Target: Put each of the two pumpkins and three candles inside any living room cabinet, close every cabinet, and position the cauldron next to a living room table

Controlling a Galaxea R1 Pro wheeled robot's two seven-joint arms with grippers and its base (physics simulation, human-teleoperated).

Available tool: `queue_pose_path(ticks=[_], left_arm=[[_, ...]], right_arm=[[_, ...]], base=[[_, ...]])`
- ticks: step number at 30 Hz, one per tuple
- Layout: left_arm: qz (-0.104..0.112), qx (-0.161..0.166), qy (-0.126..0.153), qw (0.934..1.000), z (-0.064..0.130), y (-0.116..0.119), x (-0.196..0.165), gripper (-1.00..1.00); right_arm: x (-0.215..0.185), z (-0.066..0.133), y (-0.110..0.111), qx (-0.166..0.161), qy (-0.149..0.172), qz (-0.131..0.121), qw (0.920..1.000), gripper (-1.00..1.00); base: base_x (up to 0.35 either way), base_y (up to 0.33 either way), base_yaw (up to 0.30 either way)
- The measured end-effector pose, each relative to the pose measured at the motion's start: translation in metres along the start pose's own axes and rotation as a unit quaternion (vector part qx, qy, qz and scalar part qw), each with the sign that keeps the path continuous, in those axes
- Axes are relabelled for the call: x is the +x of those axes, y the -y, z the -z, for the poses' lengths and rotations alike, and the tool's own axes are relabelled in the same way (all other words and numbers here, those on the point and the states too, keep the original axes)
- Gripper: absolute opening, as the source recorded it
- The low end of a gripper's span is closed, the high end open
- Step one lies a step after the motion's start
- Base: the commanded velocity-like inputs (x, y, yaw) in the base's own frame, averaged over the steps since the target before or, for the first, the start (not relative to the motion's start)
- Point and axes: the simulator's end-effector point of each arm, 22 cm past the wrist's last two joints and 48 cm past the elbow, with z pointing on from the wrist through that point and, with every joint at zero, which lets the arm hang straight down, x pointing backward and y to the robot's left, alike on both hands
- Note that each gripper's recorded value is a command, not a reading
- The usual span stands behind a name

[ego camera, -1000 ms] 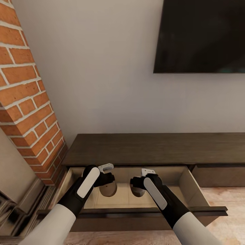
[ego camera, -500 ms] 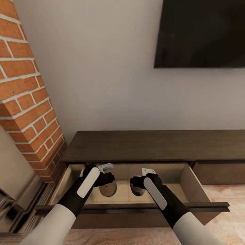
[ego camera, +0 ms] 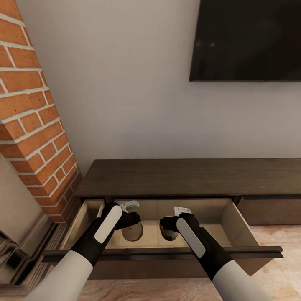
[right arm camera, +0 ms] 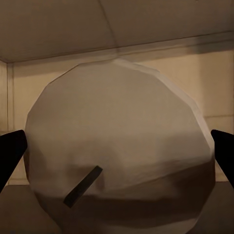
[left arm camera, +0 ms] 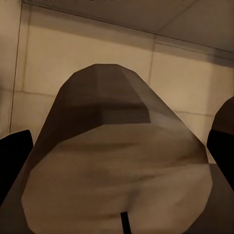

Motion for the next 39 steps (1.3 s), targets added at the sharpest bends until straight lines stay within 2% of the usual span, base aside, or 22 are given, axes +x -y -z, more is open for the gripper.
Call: queue_pose_path(ticks=[20, 25, 39], left_arm=[[-0.001, 0.003, 0.004, 1.0, 0.002, 0.003, -0.003, -1.0], [-0.002, 0.002, 0.004, 1.0, -0.007, -0.001, 0.004, -1.0], [0.004, -0.004, -0.021, 0.9998, -0.034, -0.011, 0.02, -1.0]], right_arm=[[0.0, 0.0, -0.001, 0.0, 0.0, 0.0, 1.0, -1.0], [0.008, -0.008, 0.002, 0.0, 0.0, 0.0, 1.0, -1.0], [0.031, -0.033, 0.008, 0.003, -0.029, -0.004, 0.9996, -1.0]], base=[[0.076, 0.0, 0.0], [0.0, 0.0, 0.0], [0.0, 0.0, 0.0]])
